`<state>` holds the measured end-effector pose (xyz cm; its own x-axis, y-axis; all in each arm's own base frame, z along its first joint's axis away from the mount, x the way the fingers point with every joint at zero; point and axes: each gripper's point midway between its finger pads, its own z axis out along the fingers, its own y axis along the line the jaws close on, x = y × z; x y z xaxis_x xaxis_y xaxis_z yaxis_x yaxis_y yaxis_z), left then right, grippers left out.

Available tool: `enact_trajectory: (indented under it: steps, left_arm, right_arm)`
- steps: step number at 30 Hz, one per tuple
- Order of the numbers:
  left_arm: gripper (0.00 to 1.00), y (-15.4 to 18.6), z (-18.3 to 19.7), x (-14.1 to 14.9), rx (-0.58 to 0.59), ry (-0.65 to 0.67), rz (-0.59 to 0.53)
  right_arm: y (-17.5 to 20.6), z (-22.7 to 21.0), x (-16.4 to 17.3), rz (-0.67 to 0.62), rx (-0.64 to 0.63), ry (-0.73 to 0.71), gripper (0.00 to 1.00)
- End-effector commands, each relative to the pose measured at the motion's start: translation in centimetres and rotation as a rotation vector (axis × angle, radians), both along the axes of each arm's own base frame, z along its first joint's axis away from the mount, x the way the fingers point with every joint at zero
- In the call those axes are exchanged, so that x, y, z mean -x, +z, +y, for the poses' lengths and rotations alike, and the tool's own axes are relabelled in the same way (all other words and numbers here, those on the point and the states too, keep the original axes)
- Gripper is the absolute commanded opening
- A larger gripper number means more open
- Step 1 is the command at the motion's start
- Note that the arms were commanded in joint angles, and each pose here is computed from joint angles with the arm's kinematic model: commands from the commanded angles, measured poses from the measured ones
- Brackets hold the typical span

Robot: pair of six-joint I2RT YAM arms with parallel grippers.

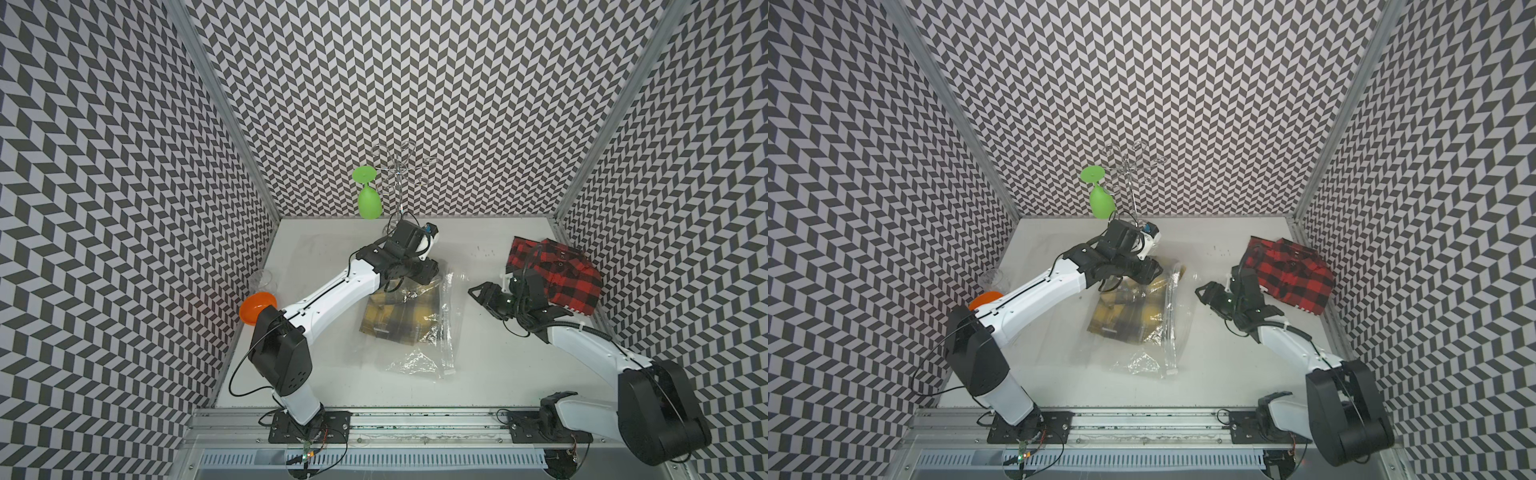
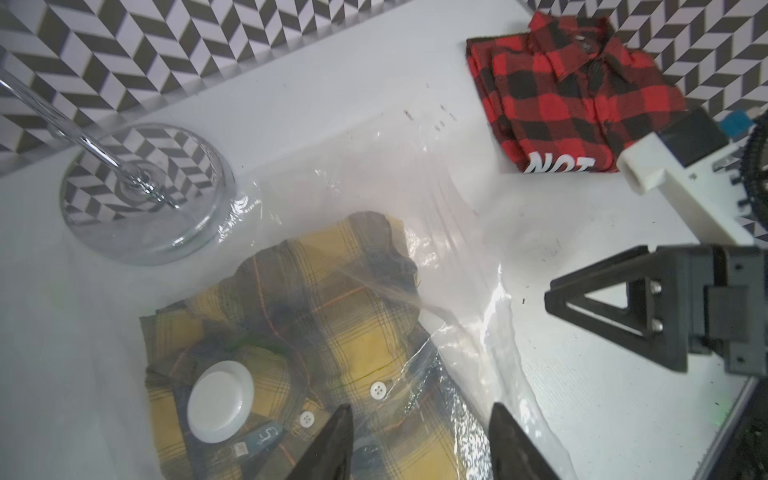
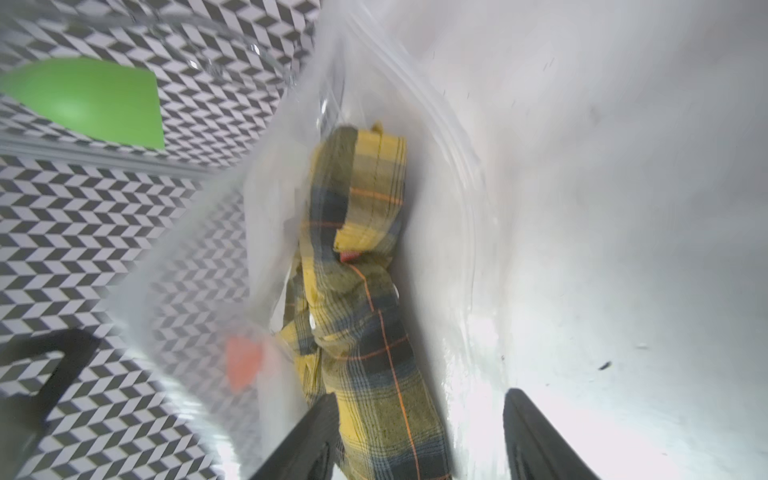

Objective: Place the folded shirt into the vacuum bag
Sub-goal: Adjust the vacuum bag at the center of the board, then move the shirt at the center of the board.

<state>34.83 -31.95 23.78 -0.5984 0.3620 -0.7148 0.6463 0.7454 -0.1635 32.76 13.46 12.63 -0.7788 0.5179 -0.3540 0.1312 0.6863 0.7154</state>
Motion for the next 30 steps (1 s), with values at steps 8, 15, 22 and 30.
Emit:
enact_trajectory:
  steps: [8,15,22,30]
  left_arm:
    - [1.00,5.2,3.5,-2.4,0.031,0.232,-0.181]
    - [1.00,8.0,11.4,-4.6,-0.046,0.644,-0.365]
    - [0.98,7.5,10.6,-4.1,0.025,0.533,-0.319]
    - [1.00,6.3,8.3,-3.5,0.085,0.433,-0.257]
  right_arm:
    - [4.9,-11.2,-5.7,-0.119,0.236,-0.341,0.65]
    - [2.2,-15.7,-11.6,-0.009,0.352,-0.491,0.65]
    - [-0.2,-17.4,-14.6,0.049,0.399,-0.545,0.64]
    - [-5.1,-16.1,-16.0,0.138,0.374,-0.453,0.63]
